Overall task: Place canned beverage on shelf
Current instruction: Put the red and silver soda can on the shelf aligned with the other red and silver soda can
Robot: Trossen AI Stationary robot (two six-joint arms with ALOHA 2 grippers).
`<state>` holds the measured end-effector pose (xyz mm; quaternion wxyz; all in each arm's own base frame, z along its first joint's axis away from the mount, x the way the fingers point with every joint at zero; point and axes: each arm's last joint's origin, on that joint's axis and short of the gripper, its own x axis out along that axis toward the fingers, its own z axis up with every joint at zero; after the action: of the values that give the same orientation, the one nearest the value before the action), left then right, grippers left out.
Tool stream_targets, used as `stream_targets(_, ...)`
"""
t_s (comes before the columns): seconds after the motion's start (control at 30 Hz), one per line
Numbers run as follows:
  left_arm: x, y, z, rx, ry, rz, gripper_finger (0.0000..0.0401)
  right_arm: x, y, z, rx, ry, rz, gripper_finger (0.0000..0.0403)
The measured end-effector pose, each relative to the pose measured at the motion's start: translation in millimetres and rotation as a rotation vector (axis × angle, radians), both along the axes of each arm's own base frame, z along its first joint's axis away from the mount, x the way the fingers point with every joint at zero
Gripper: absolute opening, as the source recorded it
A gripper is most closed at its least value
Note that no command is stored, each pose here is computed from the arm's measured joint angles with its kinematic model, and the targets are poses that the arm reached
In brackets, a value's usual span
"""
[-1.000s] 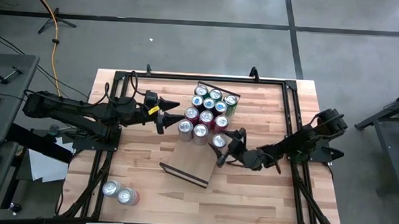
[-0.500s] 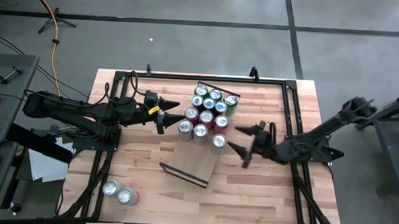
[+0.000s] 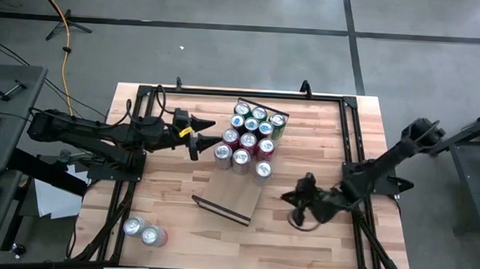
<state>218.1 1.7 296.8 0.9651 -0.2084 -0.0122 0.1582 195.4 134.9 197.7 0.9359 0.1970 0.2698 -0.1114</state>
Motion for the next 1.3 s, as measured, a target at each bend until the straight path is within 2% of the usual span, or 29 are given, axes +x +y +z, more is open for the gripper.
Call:
stream_targets(0.1, 0, 1, -1, 0.002, 0.01, 0.024, 0.0296, 17, -7, -15, -0.007, 0.021, -0.074, 0.0022)
stream_targets(0.23, 0, 1, -2, 0.003, 0.027, 0.032, 0.0296, 36, -17, -23, -0.019, -0.004, -0.109, 0.0003)
stream_targets(0.47, -5, 0, -9, -0.058, 0.104, -0.028, 0.0296, 48, -27, -20, -0.035, -0.033, -0.08, 0.0002)
stream_targets(0.6, -18, 4, -20, -0.127, 0.251, -0.042, 0.0296, 51, -31, -20, -0.038, -0.031, -0.071, 0.0)
stream_targets(0.8, -37, 13, -46, -0.203, 0.55, 0.088, 0.0296, 55, -38, -19, -0.042, -0.039, -0.076, 0.0)
stream_targets(0.93, -37, 17, -65, -0.216, 0.726, 0.135, 0.0296, 58, -44, -17, -0.056, -0.047, -0.086, 0.0)
stream_targets(1.3, -13, 20, -91, -0.136, 0.869, 0.127, 0.0296, 65, -56, -14, -0.053, -0.082, -0.108, 0.0)
